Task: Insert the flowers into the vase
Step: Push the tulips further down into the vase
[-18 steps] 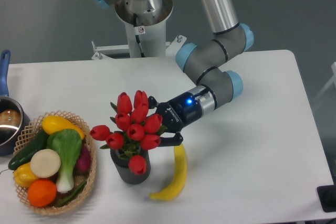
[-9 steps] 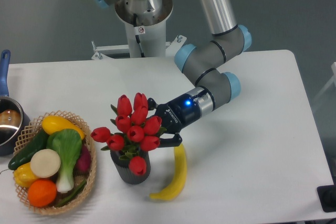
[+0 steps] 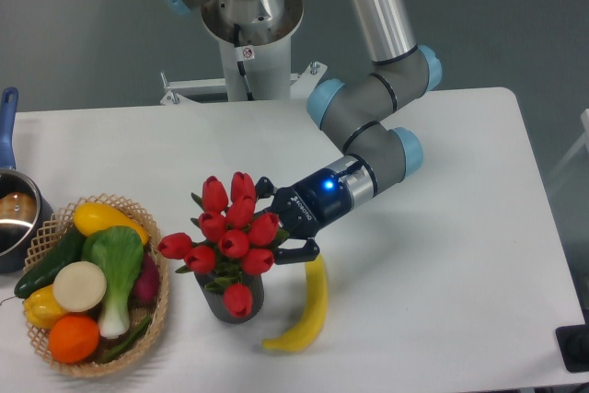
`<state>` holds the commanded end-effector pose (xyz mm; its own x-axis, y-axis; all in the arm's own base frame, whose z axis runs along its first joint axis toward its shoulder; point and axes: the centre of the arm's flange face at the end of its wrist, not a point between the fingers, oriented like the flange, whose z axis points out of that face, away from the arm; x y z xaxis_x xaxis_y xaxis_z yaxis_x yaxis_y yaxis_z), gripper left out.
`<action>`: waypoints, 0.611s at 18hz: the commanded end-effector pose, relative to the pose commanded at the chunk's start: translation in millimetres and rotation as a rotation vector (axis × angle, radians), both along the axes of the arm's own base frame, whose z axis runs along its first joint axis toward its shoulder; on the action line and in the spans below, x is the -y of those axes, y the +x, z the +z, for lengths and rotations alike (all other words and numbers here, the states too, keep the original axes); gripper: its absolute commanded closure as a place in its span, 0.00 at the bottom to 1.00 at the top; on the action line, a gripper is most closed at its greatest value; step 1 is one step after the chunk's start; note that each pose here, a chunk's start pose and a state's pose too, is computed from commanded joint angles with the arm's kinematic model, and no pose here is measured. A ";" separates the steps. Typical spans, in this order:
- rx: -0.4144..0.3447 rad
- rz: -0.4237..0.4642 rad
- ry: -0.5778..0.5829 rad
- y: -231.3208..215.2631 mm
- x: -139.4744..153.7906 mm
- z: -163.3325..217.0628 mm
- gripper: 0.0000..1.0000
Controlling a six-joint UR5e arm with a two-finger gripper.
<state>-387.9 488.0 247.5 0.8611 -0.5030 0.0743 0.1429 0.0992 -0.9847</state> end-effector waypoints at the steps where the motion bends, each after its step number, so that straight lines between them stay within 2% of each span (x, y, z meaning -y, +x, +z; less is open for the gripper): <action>1: 0.001 0.000 -0.001 -0.1 -0.1 -0.9 0.59; 8: 0.004 0.001 -0.002 -0.8 -0.5 -6.9 0.58; 11: 0.004 0.001 -0.002 -1.4 -0.8 -8.2 0.55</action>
